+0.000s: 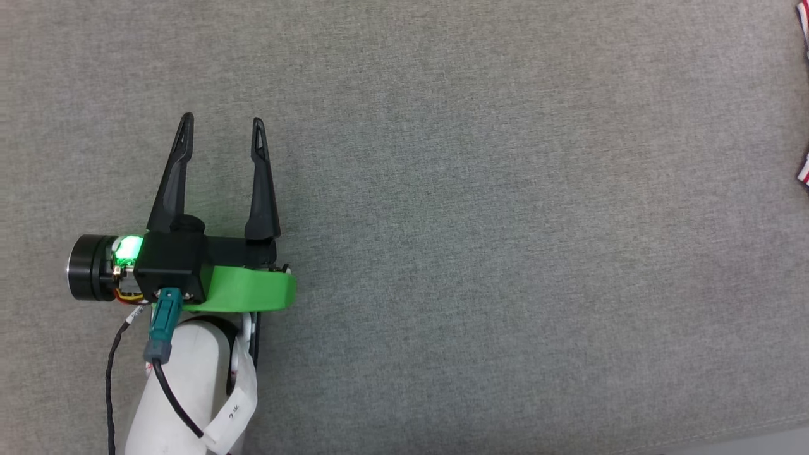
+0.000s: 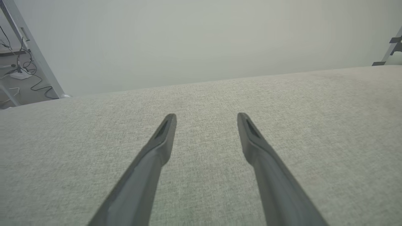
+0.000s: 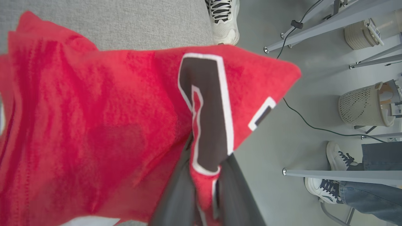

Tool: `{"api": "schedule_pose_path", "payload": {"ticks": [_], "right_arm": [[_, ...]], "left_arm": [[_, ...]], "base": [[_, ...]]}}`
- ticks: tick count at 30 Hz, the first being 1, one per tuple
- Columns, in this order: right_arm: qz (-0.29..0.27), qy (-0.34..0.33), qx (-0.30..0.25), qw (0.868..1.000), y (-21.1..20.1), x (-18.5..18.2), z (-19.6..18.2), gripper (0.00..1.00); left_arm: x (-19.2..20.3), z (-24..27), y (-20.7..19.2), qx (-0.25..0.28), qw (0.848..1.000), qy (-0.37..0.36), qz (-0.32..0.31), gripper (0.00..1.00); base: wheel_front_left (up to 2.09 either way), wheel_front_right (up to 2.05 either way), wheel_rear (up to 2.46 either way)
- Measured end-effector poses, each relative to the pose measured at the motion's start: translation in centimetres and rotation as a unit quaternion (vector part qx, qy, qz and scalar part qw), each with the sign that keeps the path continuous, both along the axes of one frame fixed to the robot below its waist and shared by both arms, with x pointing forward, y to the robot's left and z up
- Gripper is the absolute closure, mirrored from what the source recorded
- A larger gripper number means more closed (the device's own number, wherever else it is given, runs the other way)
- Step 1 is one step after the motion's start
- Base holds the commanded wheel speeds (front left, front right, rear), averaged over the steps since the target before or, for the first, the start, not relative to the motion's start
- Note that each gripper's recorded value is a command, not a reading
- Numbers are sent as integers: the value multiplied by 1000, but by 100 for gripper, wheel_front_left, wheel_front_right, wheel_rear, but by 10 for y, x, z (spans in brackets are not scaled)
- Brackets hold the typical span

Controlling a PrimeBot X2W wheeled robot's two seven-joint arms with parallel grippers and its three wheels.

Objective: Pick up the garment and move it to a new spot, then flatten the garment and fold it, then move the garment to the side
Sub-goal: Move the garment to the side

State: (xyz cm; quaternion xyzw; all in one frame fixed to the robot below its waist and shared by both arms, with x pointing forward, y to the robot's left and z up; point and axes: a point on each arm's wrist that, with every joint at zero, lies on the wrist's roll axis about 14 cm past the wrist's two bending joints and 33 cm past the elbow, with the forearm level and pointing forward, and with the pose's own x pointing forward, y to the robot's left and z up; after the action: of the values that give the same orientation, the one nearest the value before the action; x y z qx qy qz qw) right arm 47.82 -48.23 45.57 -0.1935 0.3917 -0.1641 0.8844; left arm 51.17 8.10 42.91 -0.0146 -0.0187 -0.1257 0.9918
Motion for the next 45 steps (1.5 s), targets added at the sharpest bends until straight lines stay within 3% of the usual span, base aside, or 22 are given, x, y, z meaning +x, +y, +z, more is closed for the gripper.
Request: {"api": "schedule_pose_path", "payload": {"ticks": [4,8,13,17,23,33,36,39,45], "right_arm": [[-1,-18,-7,1000,-2,1,4,0],[22,-80,-14,996,3,9,30,0],[79,-185,-27,979,24,20,75,0],[133,-290,-34,947,54,27,119,0],[199,-434,-37,878,109,22,177,0],[259,-558,47,787,224,-4,208,0],[266,-566,79,776,251,-15,201,0],[272,-558,112,776,273,-26,186,0],[270,-524,166,791,302,-45,147,0]], "left_arm": [[-3,6,4,3,1000,-3,6,0],[-9,21,6,0,1000,-11,11,0],[-29,33,11,-2,1000,-8,20,0],[-47,42,18,2,1000,-7,29,0],[-67,66,31,3,998,-28,48,0],[-93,90,63,11,994,-50,93,0],[-100,93,70,13,993,-52,102,0],[-105,96,74,13,992,-55,109,0],[-111,99,79,13,992,-56,116,0]], "base": [[0,0,0],[0,0,0],[0,0,0],[0,0,0],[0,0,0],[0,0,0],[0,0,0],[0,0,0],[0,0,0]]}}
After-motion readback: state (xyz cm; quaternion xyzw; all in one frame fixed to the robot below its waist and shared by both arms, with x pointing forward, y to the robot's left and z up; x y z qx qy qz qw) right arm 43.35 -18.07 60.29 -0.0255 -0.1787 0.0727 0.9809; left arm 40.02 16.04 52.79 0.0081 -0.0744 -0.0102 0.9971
